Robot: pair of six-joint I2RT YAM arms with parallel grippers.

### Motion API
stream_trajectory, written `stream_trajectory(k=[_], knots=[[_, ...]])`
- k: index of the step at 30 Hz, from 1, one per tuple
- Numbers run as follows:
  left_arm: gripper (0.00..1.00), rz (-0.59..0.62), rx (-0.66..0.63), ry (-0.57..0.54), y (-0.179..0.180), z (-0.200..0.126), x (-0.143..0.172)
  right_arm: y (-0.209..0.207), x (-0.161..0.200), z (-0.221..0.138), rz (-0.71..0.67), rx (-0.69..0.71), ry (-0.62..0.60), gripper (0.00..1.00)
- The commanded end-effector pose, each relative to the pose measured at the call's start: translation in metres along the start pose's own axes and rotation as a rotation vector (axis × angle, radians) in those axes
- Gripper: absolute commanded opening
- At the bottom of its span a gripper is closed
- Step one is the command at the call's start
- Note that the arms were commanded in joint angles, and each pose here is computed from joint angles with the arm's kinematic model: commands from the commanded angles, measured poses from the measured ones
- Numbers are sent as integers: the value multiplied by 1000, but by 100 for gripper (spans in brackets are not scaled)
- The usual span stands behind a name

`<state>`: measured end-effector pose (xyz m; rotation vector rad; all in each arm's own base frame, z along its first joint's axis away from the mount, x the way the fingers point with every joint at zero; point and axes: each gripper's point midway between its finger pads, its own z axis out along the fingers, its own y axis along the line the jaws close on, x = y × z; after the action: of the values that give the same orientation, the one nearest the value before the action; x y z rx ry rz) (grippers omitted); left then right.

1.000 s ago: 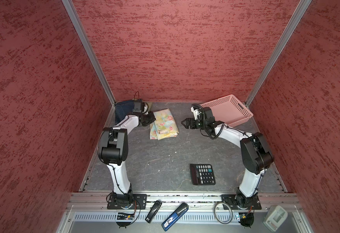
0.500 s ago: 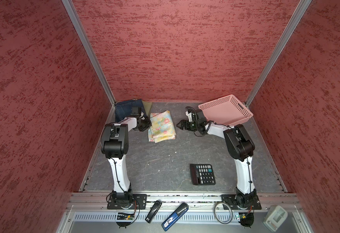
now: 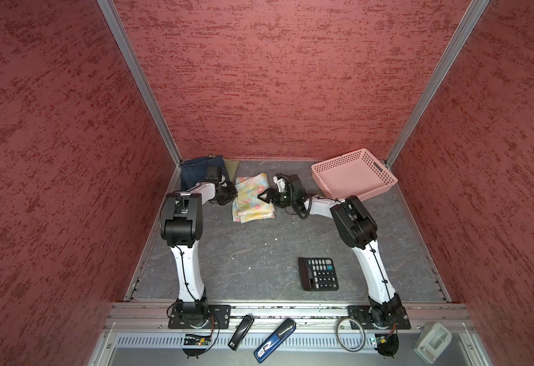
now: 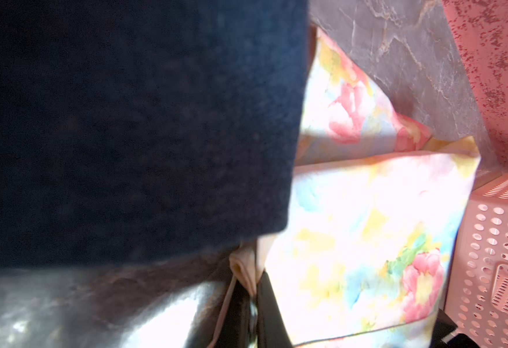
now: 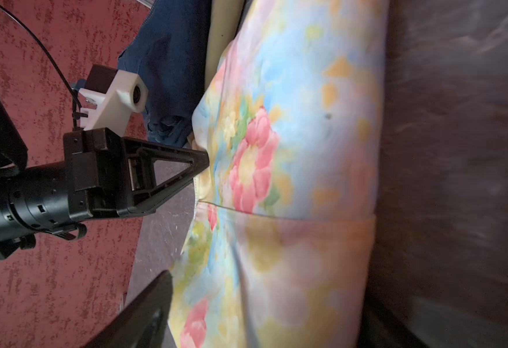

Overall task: Fold and stack skirts
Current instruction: Pick up the skirt from the top-center of the table.

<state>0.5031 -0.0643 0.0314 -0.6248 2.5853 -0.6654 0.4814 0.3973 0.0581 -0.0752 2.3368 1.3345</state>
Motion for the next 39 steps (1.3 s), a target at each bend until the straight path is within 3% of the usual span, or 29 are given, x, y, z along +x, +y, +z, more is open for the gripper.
stream_trajectory(k=[1, 6, 7, 10, 12, 13, 17, 20, 25, 29, 33, 39], knots=[[7, -8, -55, 18, 18, 7, 3, -10, -1, 13, 68, -7, -14, 72], [6, -9, -39, 12, 13, 2, 2, 8, -12, 1, 43, -41, -65, 6], [7, -8, -27, 5, 10, -2, 2, 12, -11, -5, 37, -47, -72, 0], [17, -6, 11, -19, -3, -19, 1, 19, -1, -21, 11, -53, -64, 0], [47, 5, 37, -55, -16, -40, 0, 23, 11, -34, -26, -54, -44, 0], [54, 10, 44, -70, -21, -50, 0, 23, 16, -40, -44, -49, -31, 0], [68, 33, 51, -129, -36, -93, 1, 26, 48, -58, -158, -42, 83, 0], [77, 94, 29, -112, -48, -115, 9, 17, 73, -70, -246, -12, 183, 0], [82, 261, 59, -51, -73, -126, 27, 15, 103, -92, -384, -10, 302, 0], [82, 364, 118, -7, -88, -122, 45, 1, 105, -103, -456, 91, 336, 0], [83, 395, 103, 7, -96, -116, 58, -20, 87, -107, -449, 224, 275, 0], [85, 349, 86, 30, -105, -106, 63, -9, 60, -122, -501, 256, 65, 0]])
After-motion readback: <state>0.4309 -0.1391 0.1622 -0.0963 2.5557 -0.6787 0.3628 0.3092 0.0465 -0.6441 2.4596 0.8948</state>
